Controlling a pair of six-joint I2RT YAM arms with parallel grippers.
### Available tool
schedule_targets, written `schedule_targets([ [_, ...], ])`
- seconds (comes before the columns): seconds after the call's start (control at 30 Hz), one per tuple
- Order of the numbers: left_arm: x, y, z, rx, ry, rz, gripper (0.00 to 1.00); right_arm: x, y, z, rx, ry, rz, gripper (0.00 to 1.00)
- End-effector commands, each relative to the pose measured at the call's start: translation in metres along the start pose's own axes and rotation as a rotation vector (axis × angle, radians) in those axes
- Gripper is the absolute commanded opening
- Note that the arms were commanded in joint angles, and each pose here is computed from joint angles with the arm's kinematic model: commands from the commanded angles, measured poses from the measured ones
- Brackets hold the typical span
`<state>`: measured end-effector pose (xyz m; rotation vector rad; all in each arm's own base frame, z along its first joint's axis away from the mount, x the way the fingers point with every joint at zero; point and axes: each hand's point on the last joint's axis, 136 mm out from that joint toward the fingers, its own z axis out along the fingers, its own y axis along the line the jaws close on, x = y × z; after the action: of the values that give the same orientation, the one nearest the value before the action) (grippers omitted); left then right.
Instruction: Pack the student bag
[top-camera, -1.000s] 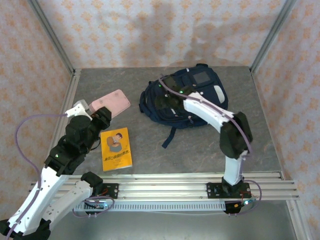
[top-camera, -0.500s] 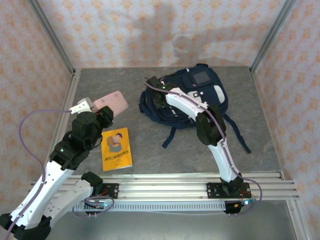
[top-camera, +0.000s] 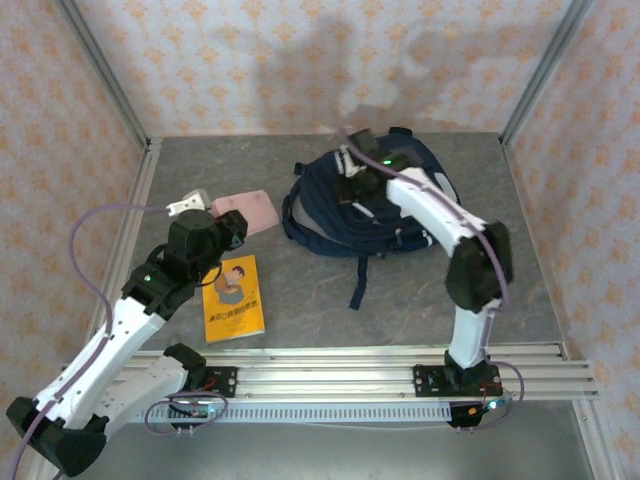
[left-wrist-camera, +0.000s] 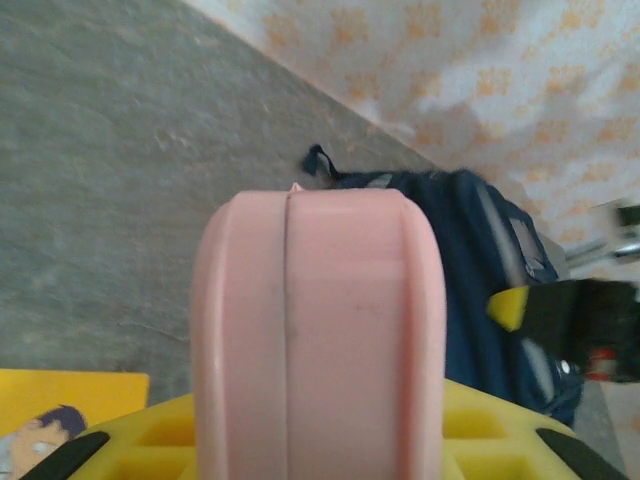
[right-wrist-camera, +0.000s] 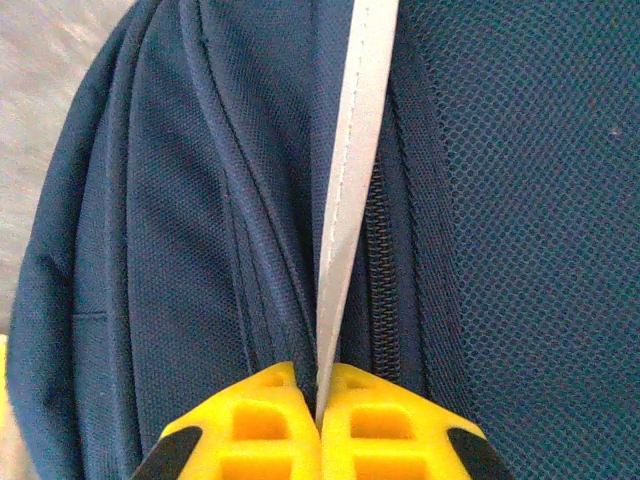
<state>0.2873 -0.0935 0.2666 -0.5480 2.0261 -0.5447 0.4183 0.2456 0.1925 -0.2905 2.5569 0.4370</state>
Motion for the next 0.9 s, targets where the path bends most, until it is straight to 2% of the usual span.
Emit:
schedule_targets([
  [0.0,-0.001,-0.041,0.006,0.201,0.022,-0.078,0.36,-0.017,0.01,-0.049,-0.257,-0.113,0.13,0.0],
  [0.13,0.002,-0.065,0.017,0.304,0.053,-0.129,0.36,-0.025,0.007,-0.083,-0.48,-0.227,0.245,0.0],
  [0.33,0.007,-0.084,0.042,0.371,0.084,-0.206,0.36,-0.025,0.016,-0.104,-0.737,-0.212,0.308,0.0],
  [0.57,0.03,-0.098,0.094,0.405,0.181,-0.356,0.35,-0.033,0.023,-0.112,-0.846,-0.203,0.341,0.0],
  [0.87,0.038,-0.134,0.143,0.507,0.22,-0.457,0.36,-0.05,0.03,-0.12,-0.933,-0.229,0.359,0.0],
])
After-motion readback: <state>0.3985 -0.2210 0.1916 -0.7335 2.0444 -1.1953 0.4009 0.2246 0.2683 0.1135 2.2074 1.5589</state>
